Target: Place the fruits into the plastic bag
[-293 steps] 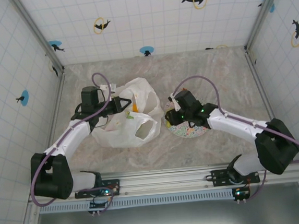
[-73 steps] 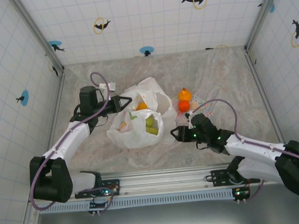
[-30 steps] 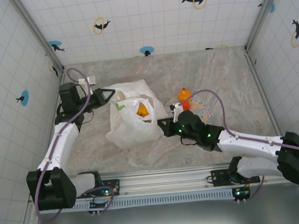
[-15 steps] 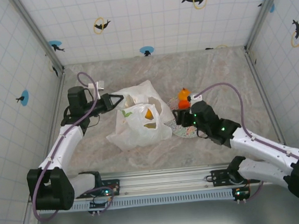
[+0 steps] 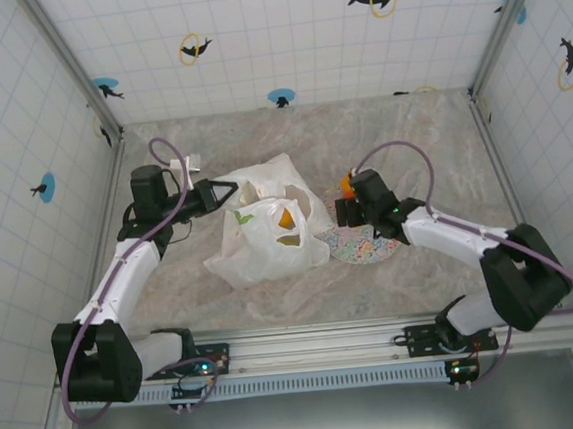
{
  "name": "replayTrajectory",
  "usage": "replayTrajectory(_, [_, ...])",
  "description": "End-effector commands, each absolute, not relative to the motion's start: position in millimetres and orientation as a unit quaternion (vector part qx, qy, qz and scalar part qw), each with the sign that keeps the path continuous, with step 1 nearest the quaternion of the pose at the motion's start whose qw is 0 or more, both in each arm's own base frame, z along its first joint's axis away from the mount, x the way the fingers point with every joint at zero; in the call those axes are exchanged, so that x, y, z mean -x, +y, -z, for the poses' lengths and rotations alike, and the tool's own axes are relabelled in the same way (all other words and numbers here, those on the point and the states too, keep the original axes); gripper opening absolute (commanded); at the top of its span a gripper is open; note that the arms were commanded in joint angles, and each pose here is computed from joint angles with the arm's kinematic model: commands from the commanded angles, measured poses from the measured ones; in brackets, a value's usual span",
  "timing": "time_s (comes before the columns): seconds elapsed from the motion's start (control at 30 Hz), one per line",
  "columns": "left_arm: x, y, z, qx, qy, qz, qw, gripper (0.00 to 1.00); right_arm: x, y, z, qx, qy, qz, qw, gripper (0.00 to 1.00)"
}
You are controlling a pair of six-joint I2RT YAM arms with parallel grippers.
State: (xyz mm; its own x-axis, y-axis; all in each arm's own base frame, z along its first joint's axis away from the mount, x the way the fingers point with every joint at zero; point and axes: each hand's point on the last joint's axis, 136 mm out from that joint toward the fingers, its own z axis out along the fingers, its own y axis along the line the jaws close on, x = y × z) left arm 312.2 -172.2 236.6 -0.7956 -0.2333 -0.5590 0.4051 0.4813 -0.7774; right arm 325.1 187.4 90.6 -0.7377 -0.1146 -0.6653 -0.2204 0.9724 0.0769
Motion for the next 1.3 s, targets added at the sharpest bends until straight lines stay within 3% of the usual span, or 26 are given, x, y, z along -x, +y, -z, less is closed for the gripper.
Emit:
replayTrajectory(0.0, [-314.0,-173.0,-234.6,-0.054,0.8,0.508,0.314,0.0,-345.6,192.4,-89.8,0.1,0.926,-0.053,0.359,0.94])
replayTrajectory(0.23, [-314.9,-173.4,-233.8,-0.055,0.801,0.508,0.311,0.0,-361.1,194.5,-64.3,0.113,0.936,-0.013,0.334,0.9])
replayTrajectory(0.7, [-312.2,-172.8,-231.4,-0.056,0.804,0.505,0.31,0.0,-369.4,190.1,-49.2,0.124,0.936,0.021,0.329,0.62])
replayTrajectory(0.87, [-310.7,-172.8,-231.0,-0.057,0.804,0.505,0.309,0.0,-363.3,186.5,-62.2,0.118,0.931,0.013,0.344,0.56])
replayTrajectory(1.13, [-310.9,-173.0,-230.3,-0.057,0.802,0.506,0.311,0.0,-312.8,172.5,-111.6,0.111,0.917,-0.041,0.382,0.51])
replayTrajectory(1.27, [-309.7,-173.1,-228.4,-0.055,0.802,0.509,0.309,0.0,-271.1,194.3,-140.2,0.158,0.896,-0.157,0.385,0.51])
